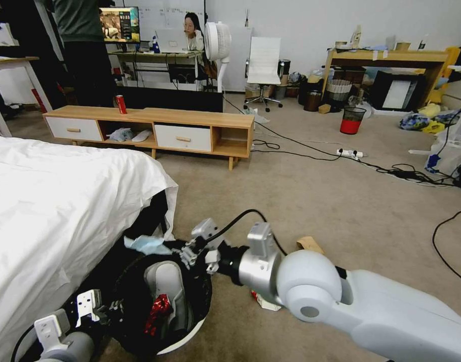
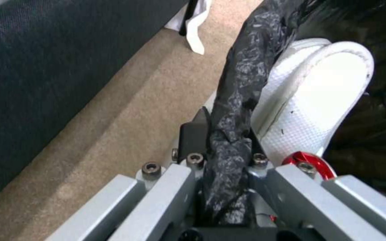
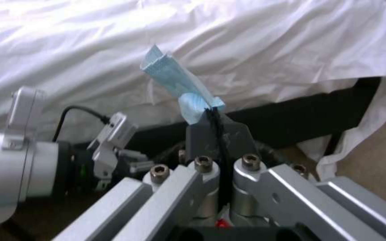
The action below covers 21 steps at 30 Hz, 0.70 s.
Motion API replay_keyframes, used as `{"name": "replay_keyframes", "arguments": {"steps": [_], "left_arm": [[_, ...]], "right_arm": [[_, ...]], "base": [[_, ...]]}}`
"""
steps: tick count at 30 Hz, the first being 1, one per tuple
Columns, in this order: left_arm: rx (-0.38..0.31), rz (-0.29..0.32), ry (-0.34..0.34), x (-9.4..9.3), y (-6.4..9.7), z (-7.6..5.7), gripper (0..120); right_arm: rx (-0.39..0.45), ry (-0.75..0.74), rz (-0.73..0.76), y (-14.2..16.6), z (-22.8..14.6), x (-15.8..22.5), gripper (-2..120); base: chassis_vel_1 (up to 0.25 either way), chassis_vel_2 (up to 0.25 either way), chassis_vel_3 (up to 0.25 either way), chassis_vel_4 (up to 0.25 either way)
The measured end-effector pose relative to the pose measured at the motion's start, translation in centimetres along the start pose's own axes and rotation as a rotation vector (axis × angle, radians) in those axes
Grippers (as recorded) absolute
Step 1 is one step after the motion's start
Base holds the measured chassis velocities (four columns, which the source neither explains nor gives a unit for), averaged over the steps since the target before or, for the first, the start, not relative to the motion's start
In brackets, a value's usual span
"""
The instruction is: Pick up the trash bin and place the garbage on the floor into it.
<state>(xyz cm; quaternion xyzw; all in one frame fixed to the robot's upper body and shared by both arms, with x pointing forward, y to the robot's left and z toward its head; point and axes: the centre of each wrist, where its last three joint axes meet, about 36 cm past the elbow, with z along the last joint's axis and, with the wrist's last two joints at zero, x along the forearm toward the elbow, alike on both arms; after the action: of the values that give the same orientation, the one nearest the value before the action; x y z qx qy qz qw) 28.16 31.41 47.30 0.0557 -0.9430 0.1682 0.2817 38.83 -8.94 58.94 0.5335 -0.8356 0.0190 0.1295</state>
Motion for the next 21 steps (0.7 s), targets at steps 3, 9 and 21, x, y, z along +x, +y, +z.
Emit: {"name": "replay_keyframes", "arguments": {"steps": [3, 9, 21], "left_arm": [[0.001, 0.002, -0.003, 0.0, 0.0, -0.1, 2], [0.002, 0.001, -0.004, -0.2, 0.1, -0.2, 2], [0.002, 0.0, -0.005, 0.0, 0.2, -0.2, 2]], "right_arm": [[-0.007, 0.02, -0.016, 0.3, 0.2, -0.4, 0], [-0.017, 0.054, -0.039, 0.8, 0.6, -0.9, 0], [-0.027, 0.091, -0.029, 0.6, 1.9, -1.5, 0]], "base": [[0.0, 0.0, 0.0, 0.0], [0.0, 0.0, 0.0, 0.0], [0.0, 0.0, 0.0, 0.0]]}}
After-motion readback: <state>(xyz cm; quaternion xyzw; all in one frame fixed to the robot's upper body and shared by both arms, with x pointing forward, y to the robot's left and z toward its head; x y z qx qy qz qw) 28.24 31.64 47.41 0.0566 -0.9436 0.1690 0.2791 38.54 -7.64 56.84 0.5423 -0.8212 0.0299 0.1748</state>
